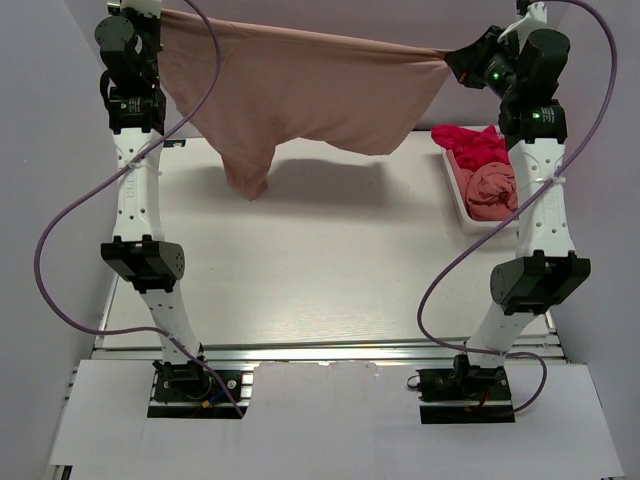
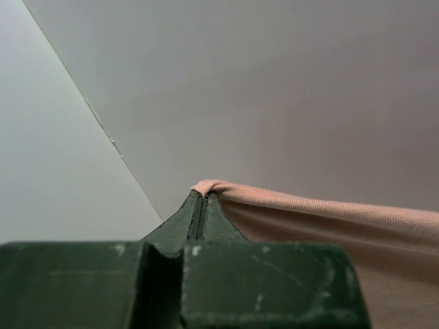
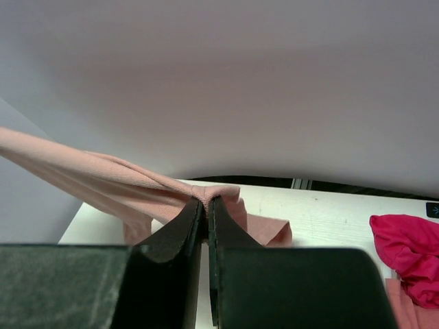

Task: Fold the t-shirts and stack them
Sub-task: Flatten out the tshirt

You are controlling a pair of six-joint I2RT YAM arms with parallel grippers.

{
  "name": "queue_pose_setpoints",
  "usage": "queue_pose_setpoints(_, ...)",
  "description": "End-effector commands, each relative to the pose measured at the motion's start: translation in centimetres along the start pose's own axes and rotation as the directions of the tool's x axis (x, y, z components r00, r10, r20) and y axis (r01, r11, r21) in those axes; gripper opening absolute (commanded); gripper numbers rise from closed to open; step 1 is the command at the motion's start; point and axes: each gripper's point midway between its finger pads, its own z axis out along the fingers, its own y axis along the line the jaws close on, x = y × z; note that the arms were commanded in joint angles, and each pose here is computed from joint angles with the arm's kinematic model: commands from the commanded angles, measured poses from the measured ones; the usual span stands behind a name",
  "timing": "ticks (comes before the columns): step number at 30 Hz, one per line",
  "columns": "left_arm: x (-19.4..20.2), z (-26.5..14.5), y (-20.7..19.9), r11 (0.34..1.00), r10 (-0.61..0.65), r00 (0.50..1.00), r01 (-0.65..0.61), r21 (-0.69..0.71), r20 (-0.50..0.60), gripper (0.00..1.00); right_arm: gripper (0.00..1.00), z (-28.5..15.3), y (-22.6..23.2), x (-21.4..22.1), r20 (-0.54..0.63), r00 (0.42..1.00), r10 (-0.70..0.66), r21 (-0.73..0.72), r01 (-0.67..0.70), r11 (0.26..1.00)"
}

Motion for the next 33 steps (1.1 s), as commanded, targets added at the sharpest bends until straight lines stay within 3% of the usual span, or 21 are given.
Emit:
queue_pose_setpoints(1,-8.5,-4.7,8.6,0.977,0.023,0.993,0.002,-0.213,0.114,0.00,0.00,-3.9,0.3,-6.8,0.183,0.978,-0.103,0.093,0.087,0.992)
queue_pose_setpoints(4,-9.6,-7.3,8.8,0.985,-0.032,0.995,0.048,-0.168,0.097,0.00,0.00,-6.6,1.9,-7.3,0.196,0.976,-0.094,0.084,0.079,0.993)
queue_pose_setpoints(7,-7.1,-8.7,6.1,0.992,-0.115,0.993,0.115,-0.047,0.001,0.00,0.00,-7.7,2.2,-5.5,0.156,0.986,-0.060,0.079,0.048,0.996)
queue_pose_setpoints(8,-7.9,-10.4,6.0,0.990,-0.143,0.990,0.143,-0.020,0.001,0.00,0.00,-8.8,3.0,-5.5,0.159,0.986,-0.055,0.067,0.044,0.997)
queue_pose_setpoints(10,-3.4,-11.0,2.3,0.973,-0.199,0.973,0.210,0.092,-0.120,0.00,0.00,-8.7,1.9,-2.6,0.104,0.995,-0.008,0.081,-0.001,0.997)
queue_pose_setpoints(14,2.6,-11.0,-0.2,0.957,-0.236,0.938,0.269,0.104,-0.252,0.00,0.00,-7.8,-0.2,-0.3,0.054,0.998,-0.012,0.136,0.004,0.991)
queue_pose_setpoints(15,5.5,-9.8,-1.4,0.951,-0.248,0.917,0.292,0.101,-0.313,0.00,0.00,-7.6,-0.6,0.0,0.037,0.999,-0.011,0.149,0.005,0.989)
queue_pose_setpoints(17,5.8,-8.0,-0.3,0.946,-0.269,0.906,0.312,0.088,-0.326,0.00,0.00,-6.6,-0.9,-0.6,0.037,0.999,-0.023,0.147,0.017,0.989)
queue_pose_setpoints(18,9.4,-6.0,-0.5,0.939,-0.294,0.877,0.339,0.056,-0.379,0.00,0.00,-6.2,-1.1,-0.8,0.036,0.999,-0.022,0.149,0.017,0.989)
queue_pose_setpoints(19,6.3,-4.8,0.6,0.933,-0.312,0.898,0.351,0.077,-0.310,0.00,0.00,-6.0,-0.6,-2.2,0.062,0.997,-0.038,0.140,0.029,0.990)
queue_pose_setpoints(20,6.2,-3.7,0.9,0.919,-0.358,0.886,0.390,0.058,-0.295,0.00,0.00,-4.4,-1.9,-1.2,0.035,0.999,-0.031,0.153,0.025,0.988)
queue_pose_setpoints(21,8.8,-1.7,0.6,0.917,-0.367,0.879,0.397,0.042,-0.305,0.00,0.00,-3.7,-2.3,-1.2,0.030,0.999,-0.030,0.156,0.025,0.987)
queue_pose_setpoints(24,8.4,0.6,1.6,0.919,-0.388,0.901,0.394,-0.005,-0.196,0.00,0.00,0.1,-4.0,-1.5,0.039,0.999,-0.030,0.151,0.024,0.988)
queue_pose_setpoints(25,7.7,1.8,2.5,0.920,-0.391,0.915,0.390,-0.031,-0.103,0.00,0.00,2.5,-5.7,0.4,0.009,1.000,-0.010,0.148,0.009,0.989)
queue_pose_setpoints(27,6.5,3.7,4.0,0.907,-0.405,0.914,0.407,-0.110,0.039,0.00,0.00,3.9,-5.3,-1.1,0.057,0.998,-0.005,0.111,-0.001,0.994)
queue_pose_setpoints(28,9.1,5.3,3.3,0.905,-0.401,0.915,0.403,-0.136,0.047,0.00,0.00,5.5,-6.2,0.2,0.046,0.999,0.010,0.102,-0.014,0.995)
queue_pose_setpoints(29,6.6,5.5,4.1,0.899,-0.390,0.910,0.410,-0.156,0.142,0.00,0.00,6.0,-6.2,0.5,0.046,0.999,0.019,0.090,-0.023,0.996)
queue_pose_setpoints(30,4.5,5.4,3.0,0.924,-0.300,0.930,0.338,-0.176,0.210,0.00,0.00,6.5,-6.2,1.1,0.040,0.999,0.017,0.087,-0.020,0.996)
queue_pose_setpoints(32,2.1,4.8,-0.6,0.963,-0.173,0.960,0.212,-0.166,0.220,0.00,0.00,7.1,-6.9,2.1,0.032,0.999,-0.012,0.107,0.009,0.994)
queue_pose_setpoints(33,1.5,4.7,-1.3,0.967,-0.167,0.960,0.204,-0.152,0.226,0.00,0.00,7.6,-5.4,2.7,0.022,0.998,-0.054,0.090,0.051,0.995)
